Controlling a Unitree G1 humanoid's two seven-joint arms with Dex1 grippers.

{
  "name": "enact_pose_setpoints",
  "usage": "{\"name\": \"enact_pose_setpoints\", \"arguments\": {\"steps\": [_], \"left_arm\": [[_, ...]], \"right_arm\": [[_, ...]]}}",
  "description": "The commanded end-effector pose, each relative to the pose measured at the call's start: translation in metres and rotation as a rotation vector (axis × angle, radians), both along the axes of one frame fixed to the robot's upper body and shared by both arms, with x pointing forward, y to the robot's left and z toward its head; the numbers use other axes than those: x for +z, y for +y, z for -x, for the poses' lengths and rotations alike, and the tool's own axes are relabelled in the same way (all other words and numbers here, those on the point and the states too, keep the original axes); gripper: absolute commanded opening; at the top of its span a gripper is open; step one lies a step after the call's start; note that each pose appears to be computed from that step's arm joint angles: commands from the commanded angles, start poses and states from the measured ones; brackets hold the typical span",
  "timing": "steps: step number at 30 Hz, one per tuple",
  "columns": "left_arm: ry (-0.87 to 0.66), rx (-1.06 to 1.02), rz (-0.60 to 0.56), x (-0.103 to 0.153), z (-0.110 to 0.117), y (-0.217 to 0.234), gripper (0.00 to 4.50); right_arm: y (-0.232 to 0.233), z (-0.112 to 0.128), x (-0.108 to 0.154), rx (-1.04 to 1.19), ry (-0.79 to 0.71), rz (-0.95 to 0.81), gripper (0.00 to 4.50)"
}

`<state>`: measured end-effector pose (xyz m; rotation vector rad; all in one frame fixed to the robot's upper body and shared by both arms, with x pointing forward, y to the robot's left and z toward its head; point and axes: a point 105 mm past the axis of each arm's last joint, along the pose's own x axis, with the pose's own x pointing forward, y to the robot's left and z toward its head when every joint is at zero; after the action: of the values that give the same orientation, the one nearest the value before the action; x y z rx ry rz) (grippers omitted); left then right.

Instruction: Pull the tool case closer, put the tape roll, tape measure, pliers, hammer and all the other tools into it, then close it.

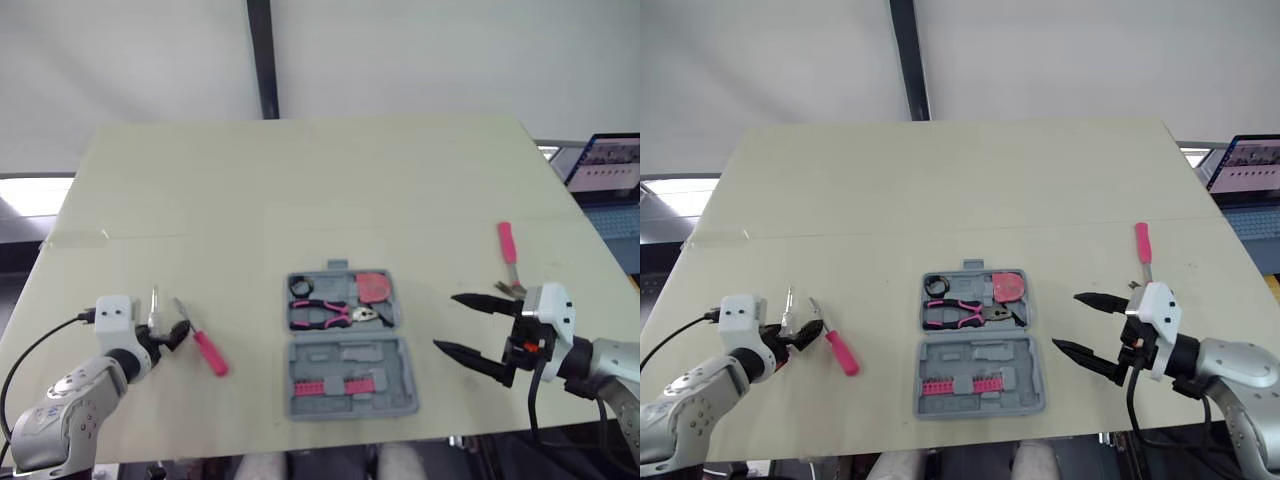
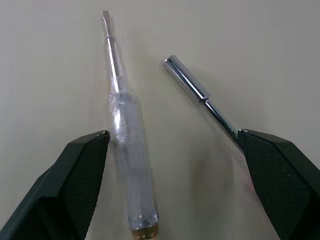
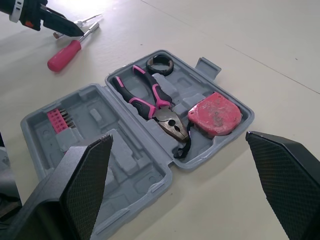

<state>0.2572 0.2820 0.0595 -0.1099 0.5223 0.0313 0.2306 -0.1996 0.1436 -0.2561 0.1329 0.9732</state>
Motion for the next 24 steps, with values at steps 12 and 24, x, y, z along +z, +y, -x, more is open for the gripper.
{"name": "enact_pose_setpoints", "arguments": {"steps": [12,24], "left_arm": [[-0.08,0.065,-0.042,0.038,0.001,0.003,4.39],[0.005,0.098,-0.087,0.029,0.02,0.015,4.39]], "right_arm": [[-0.003,0.002,0.011,-0.006,-0.03,0.0,4.5],[-0.005,-0.002,0.009,-0.002,-0.025,0.004,4.5]]}}
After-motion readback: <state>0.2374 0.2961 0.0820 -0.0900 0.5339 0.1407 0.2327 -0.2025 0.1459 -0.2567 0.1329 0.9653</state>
